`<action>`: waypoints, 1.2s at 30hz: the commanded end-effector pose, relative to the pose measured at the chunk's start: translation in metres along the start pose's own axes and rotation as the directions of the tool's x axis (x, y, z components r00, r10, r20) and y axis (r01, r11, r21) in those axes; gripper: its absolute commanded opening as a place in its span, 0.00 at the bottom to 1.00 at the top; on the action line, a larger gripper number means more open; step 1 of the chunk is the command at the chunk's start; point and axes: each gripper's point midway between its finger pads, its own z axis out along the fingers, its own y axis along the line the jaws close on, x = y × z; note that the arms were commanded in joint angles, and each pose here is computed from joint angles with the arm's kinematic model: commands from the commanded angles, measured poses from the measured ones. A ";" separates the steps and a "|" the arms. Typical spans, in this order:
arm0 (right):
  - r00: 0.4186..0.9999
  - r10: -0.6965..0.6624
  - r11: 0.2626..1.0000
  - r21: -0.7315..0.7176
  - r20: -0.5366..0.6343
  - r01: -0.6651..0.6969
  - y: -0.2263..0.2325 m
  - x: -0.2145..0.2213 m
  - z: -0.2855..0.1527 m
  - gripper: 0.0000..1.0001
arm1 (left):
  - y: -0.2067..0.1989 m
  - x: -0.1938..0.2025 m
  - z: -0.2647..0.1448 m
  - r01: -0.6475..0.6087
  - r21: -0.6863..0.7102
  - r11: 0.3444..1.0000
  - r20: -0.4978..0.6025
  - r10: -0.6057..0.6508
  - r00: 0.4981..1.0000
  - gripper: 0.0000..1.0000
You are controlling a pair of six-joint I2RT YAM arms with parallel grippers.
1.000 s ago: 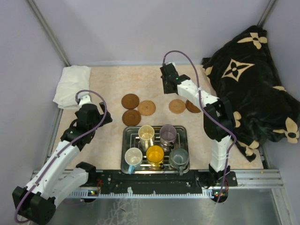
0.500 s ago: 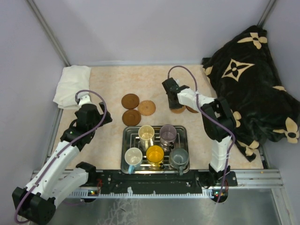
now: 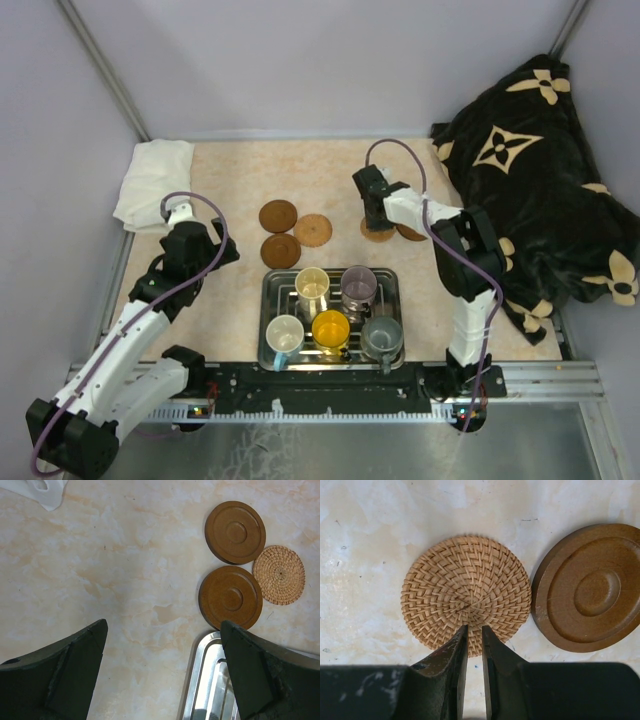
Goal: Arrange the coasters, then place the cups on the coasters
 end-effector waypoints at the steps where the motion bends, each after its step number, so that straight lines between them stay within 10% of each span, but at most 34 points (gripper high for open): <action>1: 0.997 0.035 0.999 -0.028 0.064 -0.033 0.002 -0.026 -0.007 0.18 | -0.001 0.000 0.001 -0.004 0.003 1.000 0.002 0.004 1.000 1.00; 36: 1.000 0.004 0.997 -0.073 0.027 -0.002 0.021 -0.025 0.007 0.18 | 0.000 -0.001 0.002 -0.008 -0.005 1.000 0.005 0.008 1.000 1.00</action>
